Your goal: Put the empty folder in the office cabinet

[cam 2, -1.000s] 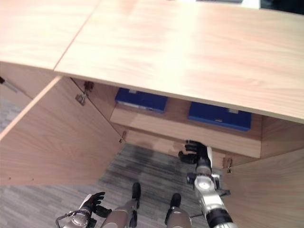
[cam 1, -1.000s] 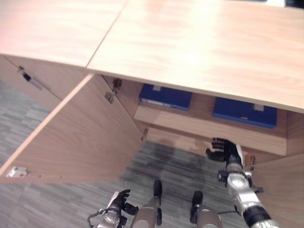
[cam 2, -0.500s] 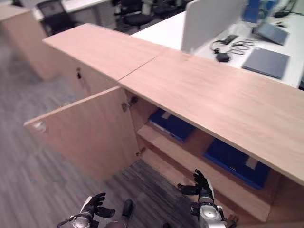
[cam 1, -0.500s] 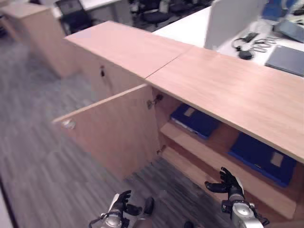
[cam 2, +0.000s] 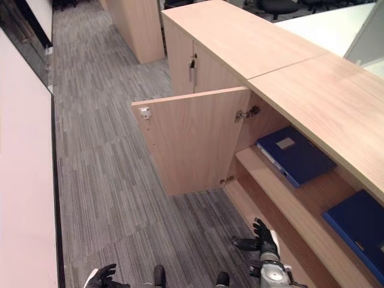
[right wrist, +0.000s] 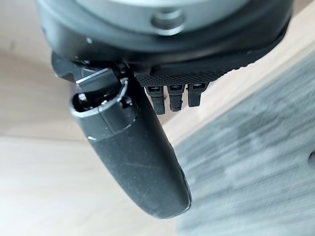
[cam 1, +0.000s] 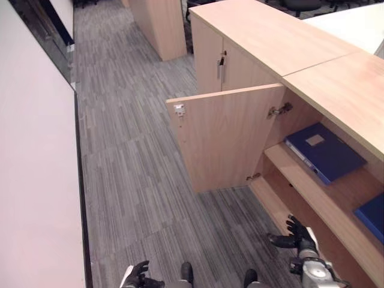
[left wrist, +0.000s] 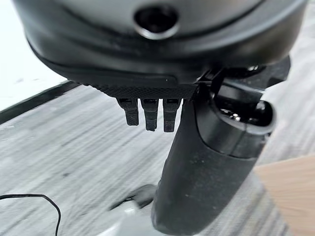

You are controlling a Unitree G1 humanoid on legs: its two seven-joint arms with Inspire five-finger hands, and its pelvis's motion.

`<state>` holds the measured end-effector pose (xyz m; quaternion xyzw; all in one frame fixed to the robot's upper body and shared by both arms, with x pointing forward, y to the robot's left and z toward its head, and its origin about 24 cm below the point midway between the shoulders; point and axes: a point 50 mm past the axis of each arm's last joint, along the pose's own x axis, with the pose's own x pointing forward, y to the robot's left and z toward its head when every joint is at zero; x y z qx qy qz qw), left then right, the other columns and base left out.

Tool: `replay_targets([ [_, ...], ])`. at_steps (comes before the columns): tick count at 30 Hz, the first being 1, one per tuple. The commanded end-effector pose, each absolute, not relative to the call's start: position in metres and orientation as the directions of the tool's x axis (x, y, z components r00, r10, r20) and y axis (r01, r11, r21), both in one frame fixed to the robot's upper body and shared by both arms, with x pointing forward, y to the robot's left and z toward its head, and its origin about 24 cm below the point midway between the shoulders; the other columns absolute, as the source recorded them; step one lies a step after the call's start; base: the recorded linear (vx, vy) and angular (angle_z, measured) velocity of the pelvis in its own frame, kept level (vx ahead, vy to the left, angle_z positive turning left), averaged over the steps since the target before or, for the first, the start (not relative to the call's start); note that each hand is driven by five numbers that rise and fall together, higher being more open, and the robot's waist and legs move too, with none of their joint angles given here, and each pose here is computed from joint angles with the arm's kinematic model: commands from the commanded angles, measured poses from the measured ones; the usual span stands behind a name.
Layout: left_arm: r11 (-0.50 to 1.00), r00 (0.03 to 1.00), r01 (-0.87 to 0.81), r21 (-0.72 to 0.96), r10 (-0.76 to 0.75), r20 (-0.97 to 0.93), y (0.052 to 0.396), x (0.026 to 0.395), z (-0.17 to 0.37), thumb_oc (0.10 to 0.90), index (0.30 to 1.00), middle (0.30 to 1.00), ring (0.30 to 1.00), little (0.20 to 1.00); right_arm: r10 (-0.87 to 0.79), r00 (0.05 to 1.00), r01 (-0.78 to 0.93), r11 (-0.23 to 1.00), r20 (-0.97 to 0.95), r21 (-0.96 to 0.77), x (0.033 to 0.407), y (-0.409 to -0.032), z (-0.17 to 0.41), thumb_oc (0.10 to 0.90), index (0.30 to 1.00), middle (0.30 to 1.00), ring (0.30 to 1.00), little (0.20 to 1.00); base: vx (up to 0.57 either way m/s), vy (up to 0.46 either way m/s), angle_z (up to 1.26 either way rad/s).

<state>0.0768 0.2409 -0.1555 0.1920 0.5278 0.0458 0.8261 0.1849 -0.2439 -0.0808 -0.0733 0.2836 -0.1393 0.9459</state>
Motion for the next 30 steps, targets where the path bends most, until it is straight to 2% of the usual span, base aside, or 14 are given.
replay_targets([
  [1, 0.892, 0.537, 0.150, 0.427, 0.289, -0.792, 0.252, 0.104, -0.144, 0.800, 0.900, 0.900, 0.900, 0.900, -0.311, 0.897, 0.236, 0.937, -0.313, -0.256, 0.219, -0.252, -0.043, 0.800, 0.900, 0.900, 0.900, 0.900, 0.04, 0.089, 0.00],
  [12, 0.883, 0.590, 0.129, 0.452, 0.298, -0.750, 0.256, 0.118, -0.137, 0.800, 0.900, 0.900, 0.900, 0.900, -0.282, 0.886, 0.201, 0.949, -0.367, -0.245, 0.208, -0.242, -0.055, 0.800, 0.900, 0.900, 0.900, 0.900, 0.03, 0.087, 0.08],
  [21, 0.908, 0.802, -0.080, 0.412, 0.304, -0.514, 0.266, 0.187, -0.088, 0.800, 0.900, 0.900, 0.900, 0.900, -0.270, 0.876, 0.187, 0.954, -0.399, -0.233, 0.195, -0.240, -0.063, 0.800, 0.900, 0.900, 0.900, 0.900, 0.05, 0.048, 0.03],
  [25, 0.892, 0.846, -0.225, 0.391, 0.378, -0.375, 0.285, 0.225, -0.055, 0.800, 0.900, 0.900, 0.900, 0.900, -0.226, 0.885, 0.137, 0.962, -0.407, -0.236, 0.193, -0.235, -0.064, 0.800, 0.900, 0.900, 0.900, 0.900, 0.06, 0.050, -0.05],
  [28, 0.826, 0.863, -0.379, 0.417, 0.479, -0.165, 0.329, 0.278, 0.015, 0.800, 0.900, 0.900, 0.900, 0.900, -0.156, 0.901, 0.054, 0.966, -0.405, -0.252, 0.192, -0.231, -0.061, 0.800, 0.900, 0.900, 0.900, 0.900, 0.07, 0.075, -0.23],
  [30, 0.784, 0.841, -0.460, 0.417, 0.535, -0.078, 0.356, 0.296, 0.055, 0.800, 0.900, 0.900, 0.900, 0.900, -0.116, 0.901, 0.004, 0.966, -0.419, -0.259, 0.189, -0.231, -0.061, 0.800, 0.900, 0.900, 0.900, 0.900, 0.05, 0.067, -0.36],
])
